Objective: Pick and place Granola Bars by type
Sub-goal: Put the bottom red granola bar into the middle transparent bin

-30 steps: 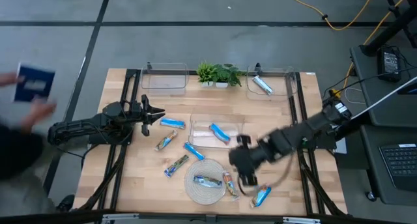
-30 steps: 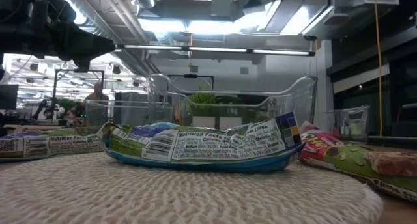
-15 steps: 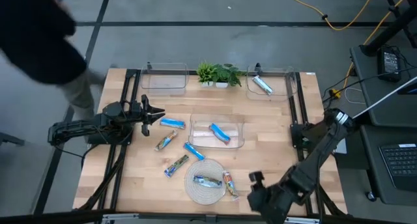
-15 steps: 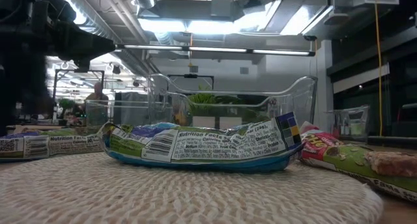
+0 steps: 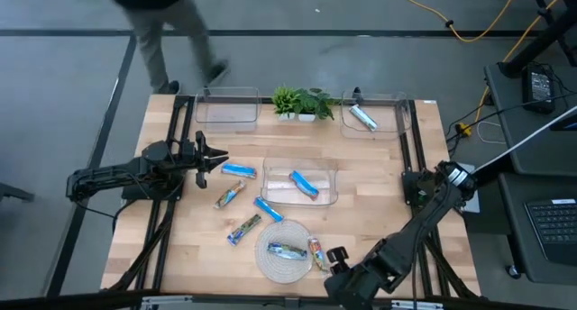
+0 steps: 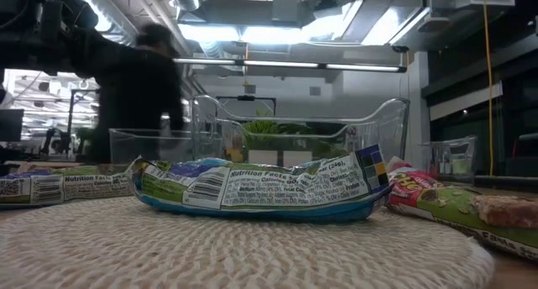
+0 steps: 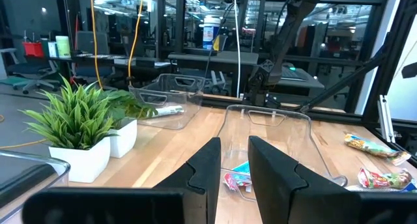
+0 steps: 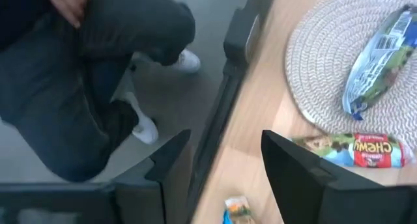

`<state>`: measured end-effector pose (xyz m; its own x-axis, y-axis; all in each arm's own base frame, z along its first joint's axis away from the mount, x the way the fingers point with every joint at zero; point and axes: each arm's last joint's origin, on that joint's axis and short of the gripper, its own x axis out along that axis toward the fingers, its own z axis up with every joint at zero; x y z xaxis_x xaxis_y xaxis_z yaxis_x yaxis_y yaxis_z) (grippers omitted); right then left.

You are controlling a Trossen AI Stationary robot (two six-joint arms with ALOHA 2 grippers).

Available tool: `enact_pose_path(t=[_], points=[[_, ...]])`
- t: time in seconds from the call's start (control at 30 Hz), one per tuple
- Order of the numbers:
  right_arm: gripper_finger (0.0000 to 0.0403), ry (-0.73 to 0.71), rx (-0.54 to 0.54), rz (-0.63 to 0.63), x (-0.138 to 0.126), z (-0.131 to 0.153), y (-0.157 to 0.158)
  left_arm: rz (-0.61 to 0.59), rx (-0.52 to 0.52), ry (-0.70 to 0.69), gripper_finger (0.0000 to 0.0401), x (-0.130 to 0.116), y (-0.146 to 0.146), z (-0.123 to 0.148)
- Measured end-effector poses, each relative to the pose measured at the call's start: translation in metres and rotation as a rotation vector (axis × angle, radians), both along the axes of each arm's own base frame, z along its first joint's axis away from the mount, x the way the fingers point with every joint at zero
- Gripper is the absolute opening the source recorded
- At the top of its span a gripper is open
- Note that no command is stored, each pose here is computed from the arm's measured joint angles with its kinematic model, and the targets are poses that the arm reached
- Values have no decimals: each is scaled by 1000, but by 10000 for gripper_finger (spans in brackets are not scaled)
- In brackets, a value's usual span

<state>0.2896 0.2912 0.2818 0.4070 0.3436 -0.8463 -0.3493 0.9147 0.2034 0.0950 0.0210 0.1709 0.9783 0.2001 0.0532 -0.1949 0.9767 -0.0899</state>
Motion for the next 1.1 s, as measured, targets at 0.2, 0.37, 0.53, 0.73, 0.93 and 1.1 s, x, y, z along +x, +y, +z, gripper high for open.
enact_pose_path(t=[0.2,0.37,0.53,0.73,0.93,1.1], points=[[186,24,56,-186,16,-4,-3,0,0,0,72,0,0,0],[186,58,73,-270,24,-11,-8,0,0,0,72,0,0,0],[186,61,74,-292,31,-16,-11,0,0,0,72,0,0,0],[186,53,113,-450,42,-20,-18,0,0,0,72,0,0,0],[197,60,83,-560,47,-27,-25,0,0,0,72,0,0,0],[243,92,16,-614,46,-38,-27,0,0,0,72,0,0,0]])
